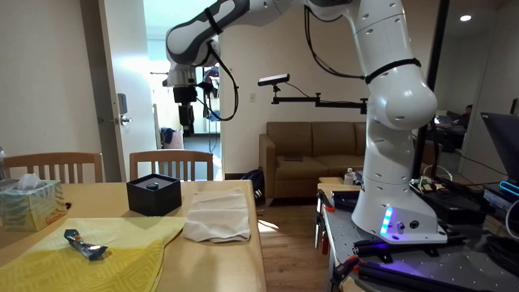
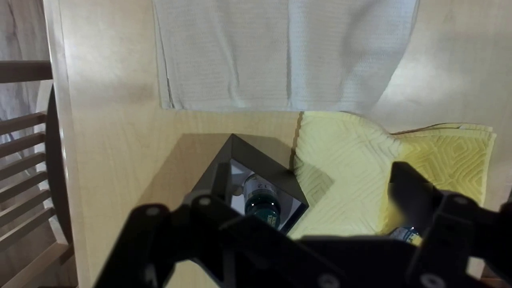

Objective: Pick up the medicine bottle from the black box and put it on the table.

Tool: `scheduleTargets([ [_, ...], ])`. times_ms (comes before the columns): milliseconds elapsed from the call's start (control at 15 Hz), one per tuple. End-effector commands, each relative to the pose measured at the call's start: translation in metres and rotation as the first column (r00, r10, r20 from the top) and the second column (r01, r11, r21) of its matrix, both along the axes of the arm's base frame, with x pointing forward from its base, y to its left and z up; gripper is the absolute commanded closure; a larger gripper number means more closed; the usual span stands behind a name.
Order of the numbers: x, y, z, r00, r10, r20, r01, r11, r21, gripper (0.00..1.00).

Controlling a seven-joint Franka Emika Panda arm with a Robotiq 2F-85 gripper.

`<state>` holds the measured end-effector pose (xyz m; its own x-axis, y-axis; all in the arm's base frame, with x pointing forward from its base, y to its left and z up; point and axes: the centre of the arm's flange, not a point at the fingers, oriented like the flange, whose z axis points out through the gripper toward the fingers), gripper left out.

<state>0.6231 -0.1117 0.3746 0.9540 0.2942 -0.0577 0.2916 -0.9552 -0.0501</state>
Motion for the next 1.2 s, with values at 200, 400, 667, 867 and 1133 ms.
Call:
scheduleTargets([
  [200, 0.041, 0.023, 0.016, 0.985, 0.174, -0.002, -0.174, 0.985, 0.009, 0.00],
  [400, 0.058, 0.030, 0.010, 0.974, 0.218, -0.061, -0.216, 0.975, 0.049, 0.00],
  [667, 0.081, 0.024, -0.001, 0.968, 0.220, -0.117, -0.213, 0.975, 0.068, 0.00],
  [867, 0.102, 0.018, -0.020, 0.969, 0.237, -0.063, -0.234, 0.971, 0.053, 0.00],
  [1133, 0.119, 0.014, -0.054, 0.974, 0.224, -0.033, -0.224, 0.975, -0.002, 0.00],
])
